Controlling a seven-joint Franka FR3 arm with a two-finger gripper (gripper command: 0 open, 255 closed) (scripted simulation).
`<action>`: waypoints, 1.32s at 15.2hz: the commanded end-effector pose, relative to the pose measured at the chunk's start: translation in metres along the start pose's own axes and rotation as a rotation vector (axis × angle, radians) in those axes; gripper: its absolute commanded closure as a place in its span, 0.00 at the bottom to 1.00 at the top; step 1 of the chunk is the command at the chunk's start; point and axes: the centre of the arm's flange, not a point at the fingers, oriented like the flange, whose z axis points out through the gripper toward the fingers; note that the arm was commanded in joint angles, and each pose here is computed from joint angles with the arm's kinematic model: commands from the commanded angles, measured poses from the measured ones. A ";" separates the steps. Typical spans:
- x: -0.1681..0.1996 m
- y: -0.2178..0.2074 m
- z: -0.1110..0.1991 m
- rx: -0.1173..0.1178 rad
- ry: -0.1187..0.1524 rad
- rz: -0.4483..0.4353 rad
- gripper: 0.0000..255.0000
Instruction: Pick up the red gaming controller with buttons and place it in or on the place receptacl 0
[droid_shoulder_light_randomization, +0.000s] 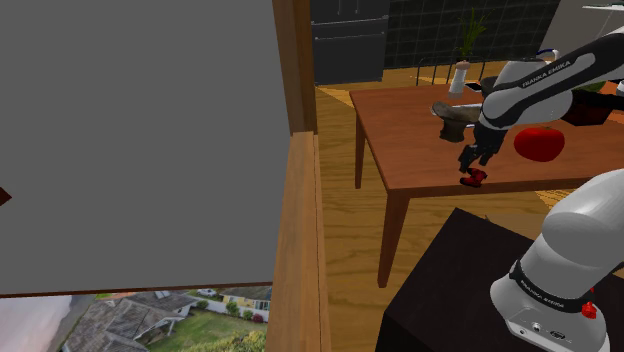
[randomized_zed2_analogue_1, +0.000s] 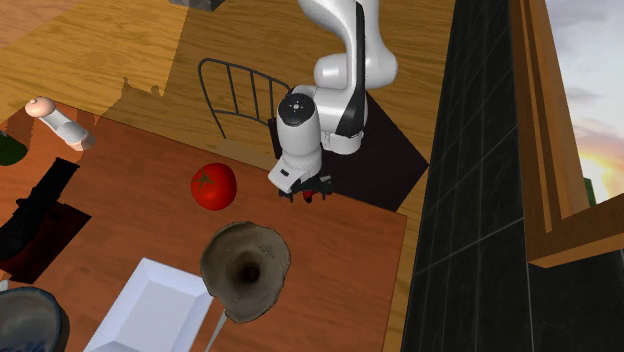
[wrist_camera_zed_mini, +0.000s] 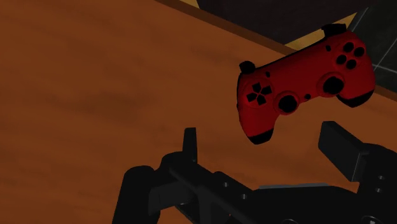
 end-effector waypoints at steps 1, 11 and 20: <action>0.000 0.000 0.000 0.000 0.000 0.000 0.00; 0.000 0.000 0.000 0.000 0.000 0.000 1.00; 0.002 -0.002 -0.037 0.000 0.000 0.000 1.00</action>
